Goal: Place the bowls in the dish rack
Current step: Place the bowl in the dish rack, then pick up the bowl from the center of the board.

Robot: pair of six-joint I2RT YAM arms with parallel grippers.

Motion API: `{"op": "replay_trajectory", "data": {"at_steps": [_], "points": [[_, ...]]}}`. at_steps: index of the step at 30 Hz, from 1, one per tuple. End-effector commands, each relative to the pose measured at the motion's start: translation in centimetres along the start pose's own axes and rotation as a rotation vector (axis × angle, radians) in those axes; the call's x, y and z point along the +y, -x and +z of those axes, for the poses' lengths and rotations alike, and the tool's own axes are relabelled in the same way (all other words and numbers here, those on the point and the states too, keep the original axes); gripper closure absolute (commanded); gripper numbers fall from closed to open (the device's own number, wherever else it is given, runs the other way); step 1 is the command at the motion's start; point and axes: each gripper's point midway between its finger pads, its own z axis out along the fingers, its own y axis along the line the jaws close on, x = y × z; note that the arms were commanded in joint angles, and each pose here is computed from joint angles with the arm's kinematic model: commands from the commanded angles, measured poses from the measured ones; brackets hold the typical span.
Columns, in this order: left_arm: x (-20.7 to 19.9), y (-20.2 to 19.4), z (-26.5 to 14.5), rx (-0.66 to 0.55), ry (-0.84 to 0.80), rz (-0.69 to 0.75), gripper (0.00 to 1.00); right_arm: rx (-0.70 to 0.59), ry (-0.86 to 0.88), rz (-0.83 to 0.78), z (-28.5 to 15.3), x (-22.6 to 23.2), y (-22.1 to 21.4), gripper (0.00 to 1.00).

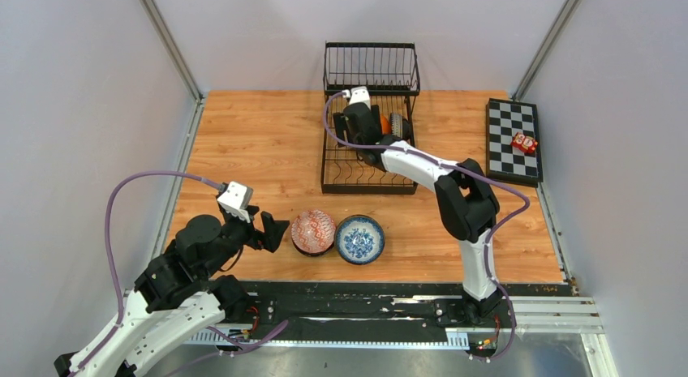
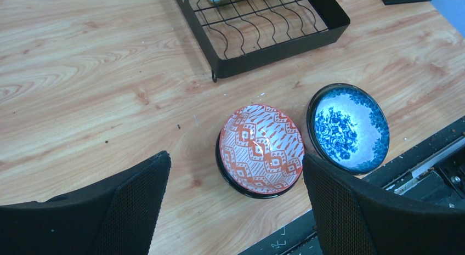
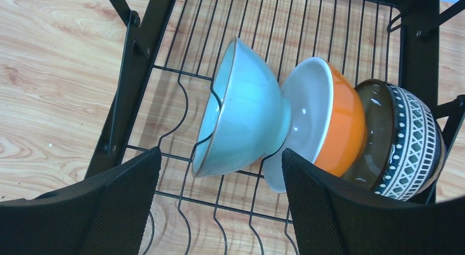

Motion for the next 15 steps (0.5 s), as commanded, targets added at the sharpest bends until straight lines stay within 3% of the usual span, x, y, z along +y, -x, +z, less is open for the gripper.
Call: {"op": "replay_trajectory", "data": {"at_steps": [1,15], "points": [[0.0,0.2,0.3,-0.008,0.0,0.009,0.09,-0.034,0.025,0.024,-1.7,0.2,1.8,0.18],[0.4,0.1,0.6,0.009,0.036,0.003,0.09,-0.024,0.135,0.048,-9.1,1.5,1.5,0.22]]}}
